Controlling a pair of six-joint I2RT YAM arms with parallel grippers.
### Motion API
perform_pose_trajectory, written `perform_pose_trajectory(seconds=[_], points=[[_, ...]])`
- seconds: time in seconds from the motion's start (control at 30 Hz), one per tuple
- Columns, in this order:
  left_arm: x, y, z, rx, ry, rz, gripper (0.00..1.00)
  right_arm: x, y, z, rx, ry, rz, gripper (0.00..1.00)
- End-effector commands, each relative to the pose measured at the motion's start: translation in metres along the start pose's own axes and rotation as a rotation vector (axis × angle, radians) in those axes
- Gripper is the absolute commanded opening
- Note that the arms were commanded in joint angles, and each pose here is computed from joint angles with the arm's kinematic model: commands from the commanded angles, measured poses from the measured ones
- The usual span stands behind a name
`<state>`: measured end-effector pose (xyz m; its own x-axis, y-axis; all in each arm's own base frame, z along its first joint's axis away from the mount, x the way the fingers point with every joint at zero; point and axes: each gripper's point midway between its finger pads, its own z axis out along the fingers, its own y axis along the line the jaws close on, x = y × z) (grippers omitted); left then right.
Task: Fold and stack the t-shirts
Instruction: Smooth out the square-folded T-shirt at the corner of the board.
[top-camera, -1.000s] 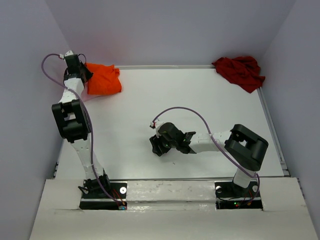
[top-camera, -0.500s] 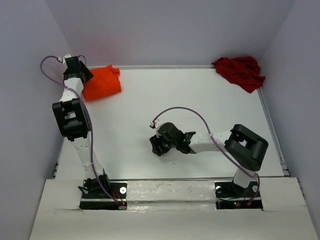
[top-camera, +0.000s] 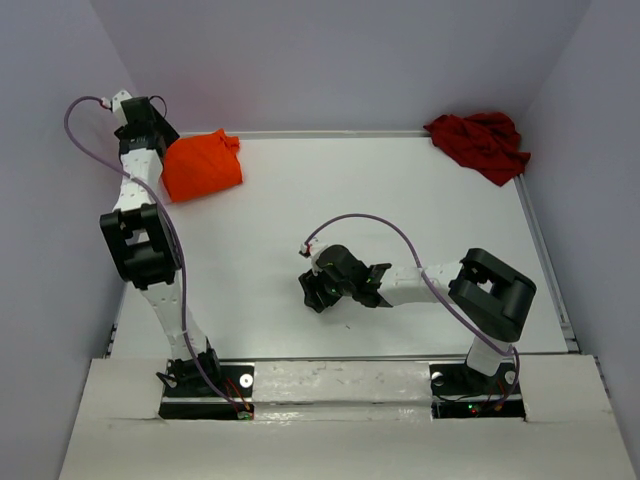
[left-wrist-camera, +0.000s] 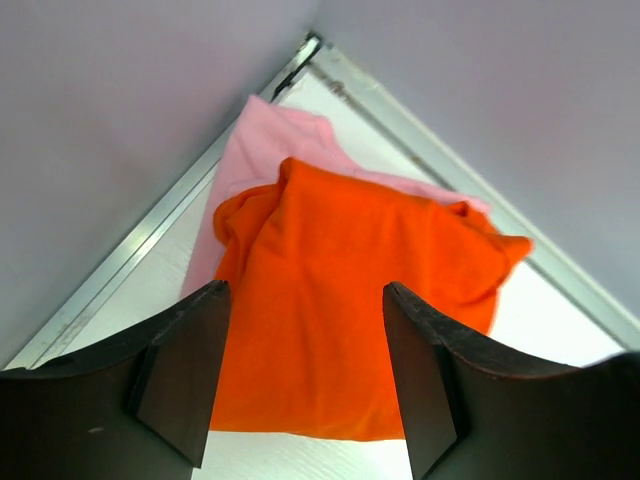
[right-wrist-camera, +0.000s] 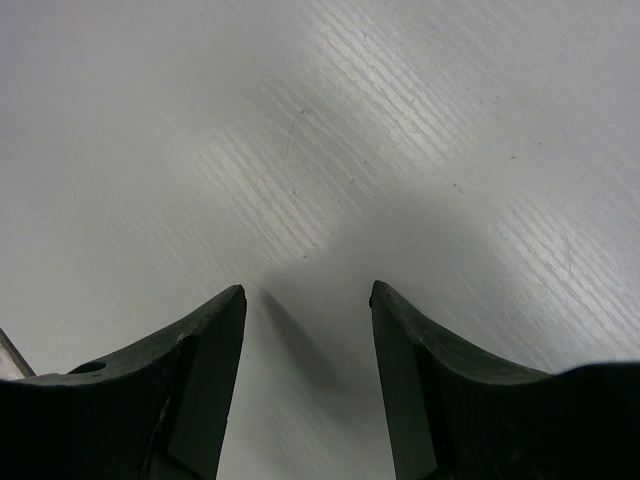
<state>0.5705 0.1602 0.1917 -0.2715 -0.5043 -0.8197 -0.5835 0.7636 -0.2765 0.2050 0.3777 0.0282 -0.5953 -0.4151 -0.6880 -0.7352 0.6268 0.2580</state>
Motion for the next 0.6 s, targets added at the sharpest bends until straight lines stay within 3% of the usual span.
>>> perform_pose_trajectory(seconds=[0.0, 0.13, 0.27, 0.4, 0.43, 0.57], points=[[-0.063, -0.044, -0.052, 0.178, -0.144, -0.079, 0.72, 0.053, -0.005, 0.004, 0.014, 0.170, 0.000, 0.59], [-0.064, -0.087, -0.069, 0.418, -0.140, -0.105, 0.72, 0.054, -0.006, 0.005, 0.016, 0.177, -0.001, 0.59], [-0.042, -0.118, -0.065, 0.614, -0.048, -0.100, 0.72, 0.055, -0.006, 0.005, 0.020, 0.179, 0.001, 0.59], [-0.003, -0.129, -0.053, 0.802, 0.051, -0.167, 0.71, 0.056, -0.007, 0.005, 0.020, 0.182, -0.001, 0.59], [0.011, -0.130, -0.052, 0.879, 0.124, -0.227, 0.71, 0.057, -0.007, 0.005, 0.022, 0.183, 0.001, 0.59], [0.038, -0.121, -0.035, 1.005, 0.235, -0.383, 0.71, 0.059, -0.008, 0.005, 0.022, 0.188, 0.001, 0.59]])
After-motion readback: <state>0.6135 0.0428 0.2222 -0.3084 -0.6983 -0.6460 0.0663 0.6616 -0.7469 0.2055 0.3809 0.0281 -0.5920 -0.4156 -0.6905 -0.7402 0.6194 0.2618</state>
